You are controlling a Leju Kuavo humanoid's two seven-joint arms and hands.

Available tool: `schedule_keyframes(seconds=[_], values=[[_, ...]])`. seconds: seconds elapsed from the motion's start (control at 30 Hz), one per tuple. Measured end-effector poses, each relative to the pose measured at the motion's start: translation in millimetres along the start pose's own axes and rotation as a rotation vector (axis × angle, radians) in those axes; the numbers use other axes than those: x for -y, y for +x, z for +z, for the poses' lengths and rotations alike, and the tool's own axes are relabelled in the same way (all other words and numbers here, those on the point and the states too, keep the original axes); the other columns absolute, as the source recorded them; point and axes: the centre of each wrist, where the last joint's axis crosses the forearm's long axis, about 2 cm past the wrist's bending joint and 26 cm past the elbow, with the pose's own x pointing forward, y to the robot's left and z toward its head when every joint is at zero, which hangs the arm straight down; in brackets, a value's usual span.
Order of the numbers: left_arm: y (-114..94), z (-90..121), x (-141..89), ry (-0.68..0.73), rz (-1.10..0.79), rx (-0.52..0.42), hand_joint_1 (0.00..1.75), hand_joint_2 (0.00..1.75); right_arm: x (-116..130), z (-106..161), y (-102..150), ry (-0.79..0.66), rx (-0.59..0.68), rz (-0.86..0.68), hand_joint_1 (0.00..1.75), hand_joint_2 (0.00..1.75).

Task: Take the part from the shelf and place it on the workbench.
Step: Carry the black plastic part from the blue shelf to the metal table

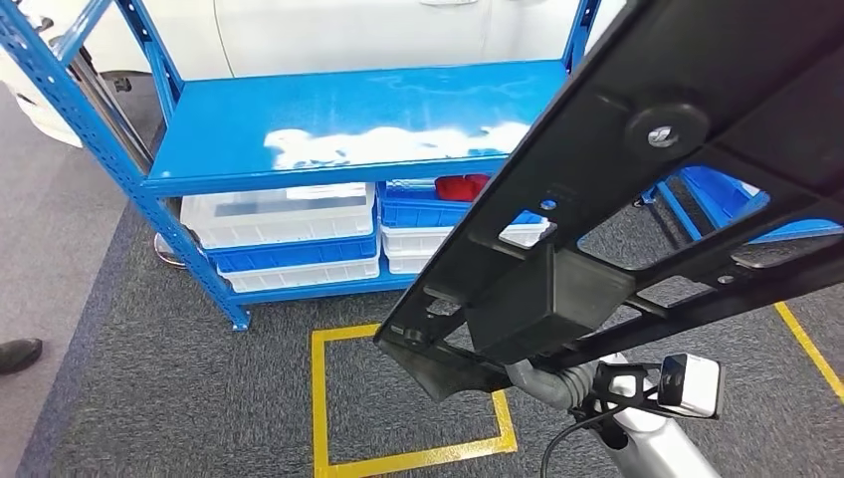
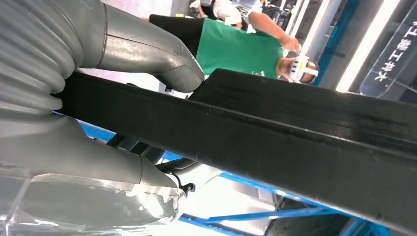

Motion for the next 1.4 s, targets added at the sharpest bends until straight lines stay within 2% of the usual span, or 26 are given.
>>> schedule_keyframes(seconds=[0.63,0.9,1.23,1.4], values=[[-4.4,1.2,1.8,-0.017,0.001,-0.003,0.0,1.75,-1.2,4.6,-1.2,-0.031,0.005,0.004,1.75,1.75],[-4.9,1.3,0.0,-0.006,0.02,-0.027,0.0,1.75,3.2,3.4,0.9,-0.055,0.011,0.088,1.75,1.75],[-5.5,1.4,-0.9,0.02,0.036,-0.039,0.0,1.75,-5.3,-3.5,17.0,-0.028,0.039,0.22,1.75,1.75],[-7.2,1.8,-2.3,0.068,0.044,-0.026,0.0,1.75,-10.3,-13.7,32.3,-0.01,0.1,0.259,1.75,1.75]])
